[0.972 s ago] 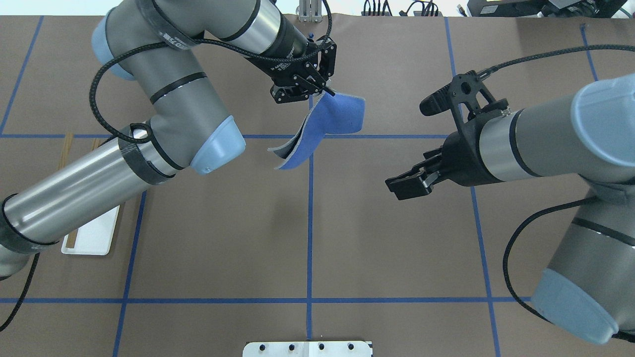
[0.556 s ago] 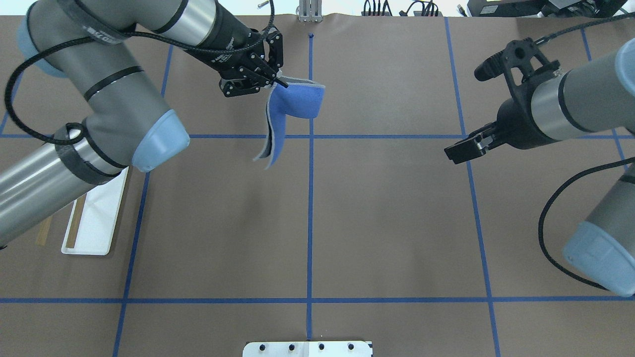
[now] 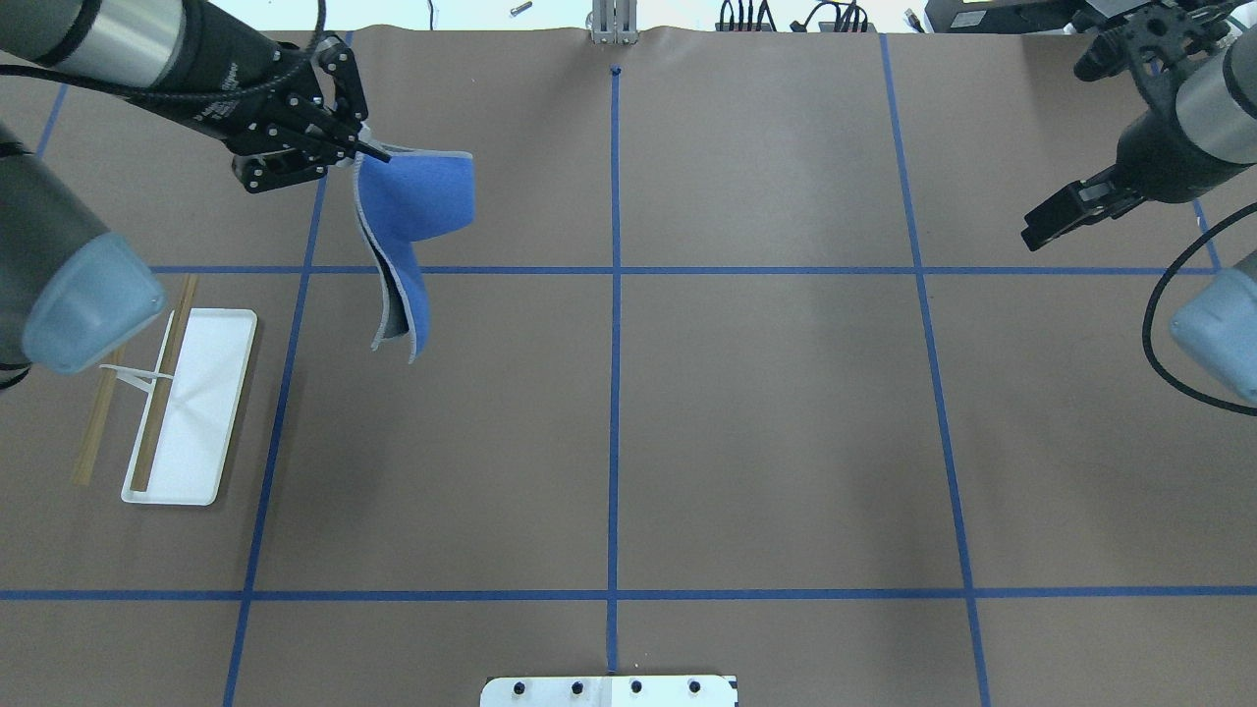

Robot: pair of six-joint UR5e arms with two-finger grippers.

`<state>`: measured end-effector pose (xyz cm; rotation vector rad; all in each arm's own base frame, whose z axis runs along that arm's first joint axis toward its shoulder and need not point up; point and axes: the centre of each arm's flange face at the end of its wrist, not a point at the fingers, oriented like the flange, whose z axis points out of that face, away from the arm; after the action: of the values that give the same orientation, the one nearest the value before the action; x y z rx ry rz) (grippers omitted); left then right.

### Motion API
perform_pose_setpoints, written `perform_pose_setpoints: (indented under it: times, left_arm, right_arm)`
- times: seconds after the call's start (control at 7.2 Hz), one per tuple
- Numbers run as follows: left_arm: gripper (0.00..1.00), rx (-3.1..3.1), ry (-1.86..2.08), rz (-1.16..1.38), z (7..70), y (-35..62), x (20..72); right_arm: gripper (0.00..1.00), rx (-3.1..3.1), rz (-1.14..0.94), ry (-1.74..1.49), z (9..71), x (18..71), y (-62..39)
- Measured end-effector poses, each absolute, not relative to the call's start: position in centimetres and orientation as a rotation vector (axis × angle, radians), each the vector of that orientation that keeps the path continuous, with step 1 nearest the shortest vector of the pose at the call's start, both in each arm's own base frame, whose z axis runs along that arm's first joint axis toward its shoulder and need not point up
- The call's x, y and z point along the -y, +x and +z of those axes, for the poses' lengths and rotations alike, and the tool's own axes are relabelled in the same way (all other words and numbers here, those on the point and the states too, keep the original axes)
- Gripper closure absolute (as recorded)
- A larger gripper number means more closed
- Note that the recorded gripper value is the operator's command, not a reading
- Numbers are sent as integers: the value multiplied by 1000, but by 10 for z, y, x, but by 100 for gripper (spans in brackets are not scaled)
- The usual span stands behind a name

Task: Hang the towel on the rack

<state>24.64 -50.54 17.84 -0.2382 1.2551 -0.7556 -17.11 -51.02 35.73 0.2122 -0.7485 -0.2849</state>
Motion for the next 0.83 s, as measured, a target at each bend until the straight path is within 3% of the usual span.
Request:
perform_pose_setpoints:
  times: [0.42,0.83]
  left_arm:
    - [100,-1161,-281,-1025,256,187,502]
    - [100,-1104,-303,-1214,282,198,494]
  right_arm:
    - [0,742,-212,113,396,527,-146]
    - [0,751,-196,91,404,532,-145]
